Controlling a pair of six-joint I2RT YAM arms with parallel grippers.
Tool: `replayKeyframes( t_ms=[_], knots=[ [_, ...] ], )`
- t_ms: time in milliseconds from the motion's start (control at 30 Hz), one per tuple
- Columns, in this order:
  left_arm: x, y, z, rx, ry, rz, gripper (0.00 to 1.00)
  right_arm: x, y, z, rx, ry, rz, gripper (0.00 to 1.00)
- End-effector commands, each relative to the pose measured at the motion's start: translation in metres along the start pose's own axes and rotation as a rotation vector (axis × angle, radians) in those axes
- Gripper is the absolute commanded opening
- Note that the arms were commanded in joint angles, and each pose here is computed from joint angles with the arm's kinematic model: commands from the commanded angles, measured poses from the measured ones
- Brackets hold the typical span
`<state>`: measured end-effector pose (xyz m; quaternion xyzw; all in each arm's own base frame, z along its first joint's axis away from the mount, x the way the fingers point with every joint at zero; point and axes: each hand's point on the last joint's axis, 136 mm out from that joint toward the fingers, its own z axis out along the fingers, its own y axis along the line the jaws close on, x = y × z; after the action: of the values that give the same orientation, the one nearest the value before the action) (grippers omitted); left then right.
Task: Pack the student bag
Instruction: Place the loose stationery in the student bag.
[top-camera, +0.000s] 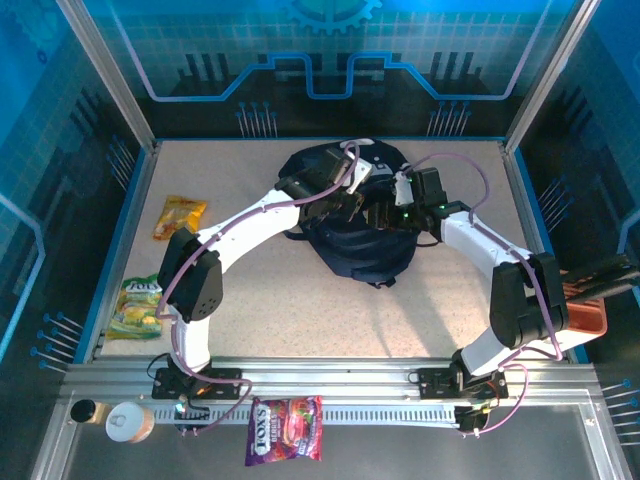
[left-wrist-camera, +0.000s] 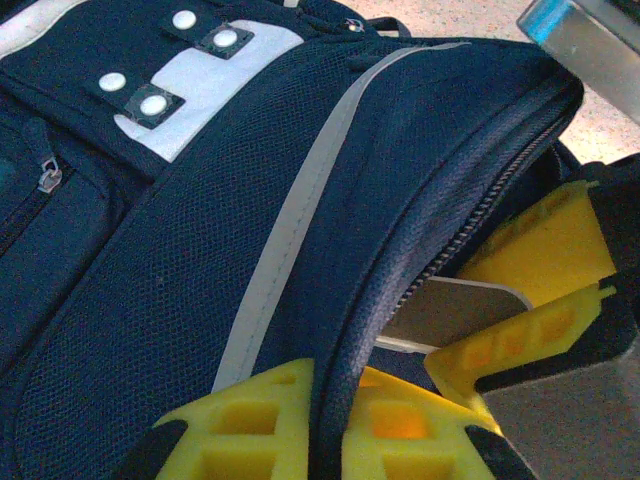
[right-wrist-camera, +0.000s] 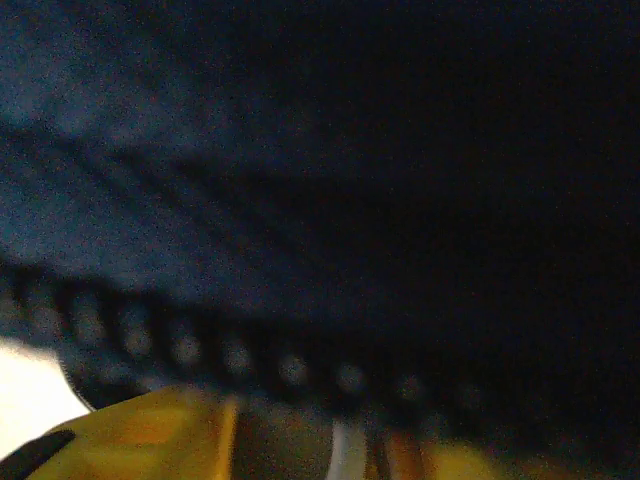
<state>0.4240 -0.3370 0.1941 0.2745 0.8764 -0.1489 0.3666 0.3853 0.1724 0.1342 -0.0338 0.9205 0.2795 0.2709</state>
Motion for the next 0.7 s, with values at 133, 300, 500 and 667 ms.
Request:
replayKeyframes(
  t_ms=[133,300,500,667],
  knots=[
    [-0.048,-0.006,-0.043,0.047,-0.142,-0.064,0.06,-0.026,-0.001,0.006,-0.092,-0.076,0.278,0.29],
    [-0.052,-0.002,-0.045,0.041,-0.143,-0.103,0.06,-0.054,0.028,0.015,-0.282,-0.111,0.485,0.26],
    [-0.053,0.005,-0.045,0.032,-0.137,-0.137,0.07,-0.049,0.015,0.024,-0.203,-0.076,0.553,0.43],
    [-0.048,0.006,-0.041,0.031,-0.119,-0.139,0.07,-0.028,0.000,-0.003,-0.148,-0.103,0.563,0.51]
  ],
)
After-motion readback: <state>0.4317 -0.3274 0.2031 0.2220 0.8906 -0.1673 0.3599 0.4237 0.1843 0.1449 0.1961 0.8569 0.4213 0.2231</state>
